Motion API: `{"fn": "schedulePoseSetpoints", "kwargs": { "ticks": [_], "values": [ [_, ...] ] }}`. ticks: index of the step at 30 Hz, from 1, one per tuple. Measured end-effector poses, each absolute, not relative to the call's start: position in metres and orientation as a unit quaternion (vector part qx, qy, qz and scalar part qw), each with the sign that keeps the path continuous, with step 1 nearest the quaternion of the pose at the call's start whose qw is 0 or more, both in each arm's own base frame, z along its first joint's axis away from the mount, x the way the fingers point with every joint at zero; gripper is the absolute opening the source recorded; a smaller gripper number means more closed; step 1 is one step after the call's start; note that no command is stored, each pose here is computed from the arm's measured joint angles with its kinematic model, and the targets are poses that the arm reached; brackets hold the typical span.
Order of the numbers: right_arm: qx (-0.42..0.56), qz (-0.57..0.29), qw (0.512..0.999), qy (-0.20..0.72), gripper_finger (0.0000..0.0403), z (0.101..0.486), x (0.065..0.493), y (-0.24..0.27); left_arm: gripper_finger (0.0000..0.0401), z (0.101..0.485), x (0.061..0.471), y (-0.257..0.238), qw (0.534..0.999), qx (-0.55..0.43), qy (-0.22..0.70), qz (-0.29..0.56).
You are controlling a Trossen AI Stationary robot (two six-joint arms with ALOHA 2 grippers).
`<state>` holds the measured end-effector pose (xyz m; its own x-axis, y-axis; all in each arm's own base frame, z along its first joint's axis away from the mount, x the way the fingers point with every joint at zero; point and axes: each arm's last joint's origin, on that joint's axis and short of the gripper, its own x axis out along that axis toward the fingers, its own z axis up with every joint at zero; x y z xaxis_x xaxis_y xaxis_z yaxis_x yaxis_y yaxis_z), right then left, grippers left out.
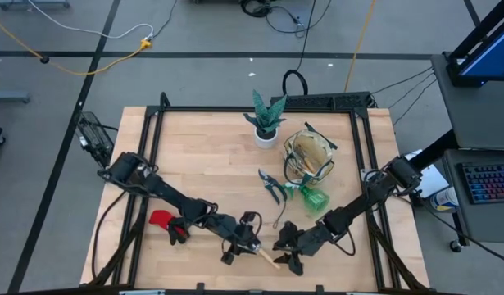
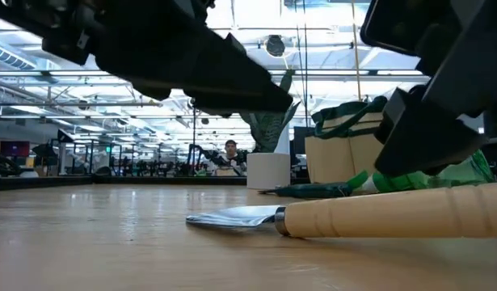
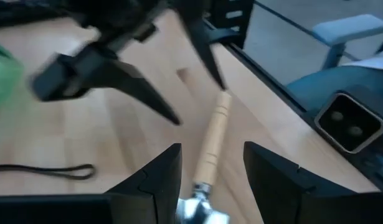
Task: Pick & Place Garden tools in Gardening bag
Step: Put the brown trowel into the gardening bag
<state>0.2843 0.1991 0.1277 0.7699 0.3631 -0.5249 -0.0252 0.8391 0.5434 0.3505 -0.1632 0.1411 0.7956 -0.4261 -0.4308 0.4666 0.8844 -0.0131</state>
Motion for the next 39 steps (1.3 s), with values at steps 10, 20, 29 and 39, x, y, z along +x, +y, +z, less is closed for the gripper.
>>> {"fn": "schedulePoseSetpoints", "kwargs": {
  "ticks": [10, 20, 29, 39],
  "values": [
    [0.239, 0.117, 0.911, 0.316, 0.0206, 0.129, 0.284, 0.199, 0.0177, 0.123, 0.357, -0.171, 0.946, 0.03, 0.202, -0.251],
    [0.235, 0.141, 0.904, 0.329, 0.0205, 0.128, 0.283, 0.201, 0.0177, 0.112, 0.386, -0.186, 0.928, 0.053, 0.274, -0.248],
    [0.233, 0.165, 0.895, 0.343, 0.0197, 0.128, 0.282, 0.202, 0.0177, 0.117, 0.394, -0.178, 0.91, 0.061, 0.337, -0.232],
    [0.225, 0.161, 0.894, 0.351, 0.0187, 0.126, 0.281, 0.201, 0.0177, 0.111, 0.395, -0.176, 0.907, 0.073, 0.341, -0.235]
  ]
}}
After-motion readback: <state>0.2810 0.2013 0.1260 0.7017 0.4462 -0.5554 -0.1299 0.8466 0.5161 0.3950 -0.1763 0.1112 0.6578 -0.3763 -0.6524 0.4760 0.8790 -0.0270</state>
